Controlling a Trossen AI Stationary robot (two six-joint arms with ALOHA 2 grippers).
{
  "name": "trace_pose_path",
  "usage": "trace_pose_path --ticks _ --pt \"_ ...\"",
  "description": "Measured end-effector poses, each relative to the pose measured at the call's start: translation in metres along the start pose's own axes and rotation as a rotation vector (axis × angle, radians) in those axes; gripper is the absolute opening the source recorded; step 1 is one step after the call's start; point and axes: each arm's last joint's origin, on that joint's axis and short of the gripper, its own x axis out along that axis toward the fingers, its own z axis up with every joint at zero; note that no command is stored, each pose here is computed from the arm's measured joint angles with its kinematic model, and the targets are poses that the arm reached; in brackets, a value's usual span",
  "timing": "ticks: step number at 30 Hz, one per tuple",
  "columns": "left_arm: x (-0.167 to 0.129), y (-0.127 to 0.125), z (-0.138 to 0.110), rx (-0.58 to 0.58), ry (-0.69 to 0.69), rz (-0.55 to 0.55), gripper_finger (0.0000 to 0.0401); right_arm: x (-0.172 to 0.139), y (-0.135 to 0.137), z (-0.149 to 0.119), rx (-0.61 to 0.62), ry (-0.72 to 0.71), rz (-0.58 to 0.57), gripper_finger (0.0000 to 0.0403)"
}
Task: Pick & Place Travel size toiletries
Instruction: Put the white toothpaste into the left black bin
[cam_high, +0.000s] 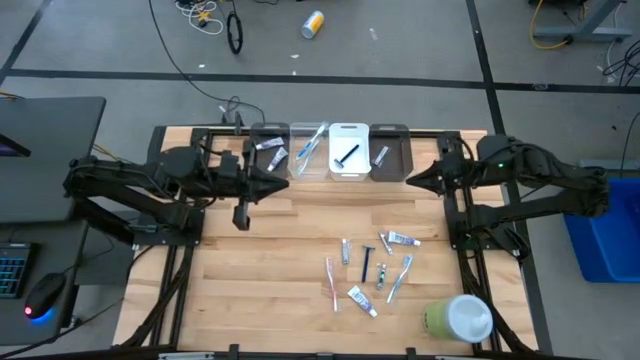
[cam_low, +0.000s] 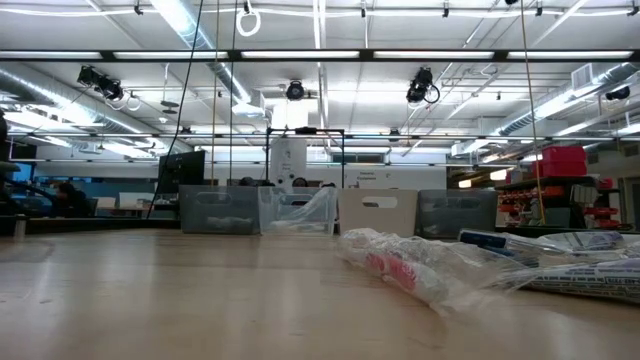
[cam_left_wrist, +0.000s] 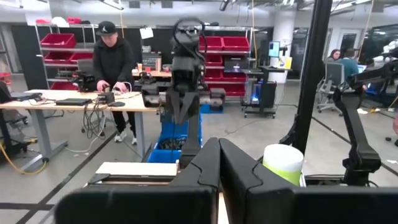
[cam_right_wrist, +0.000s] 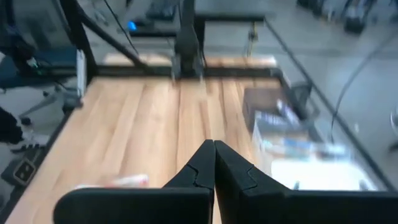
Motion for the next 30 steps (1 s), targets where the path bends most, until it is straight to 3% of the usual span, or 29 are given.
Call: trace_pose_path --ticks 15,30 --pt "0.000 0.000 0.001 0.016 -0.003 0.006 0.0004 0.023 0.001 -0.029 0.069 0.352 -0.005 0.0004" --pt "-0.001 0.002 0.001 0.042 -0.004 0.081 0.0013 0.066 0.003 -0.115 0.179 0.628 -0.035 0.0005"
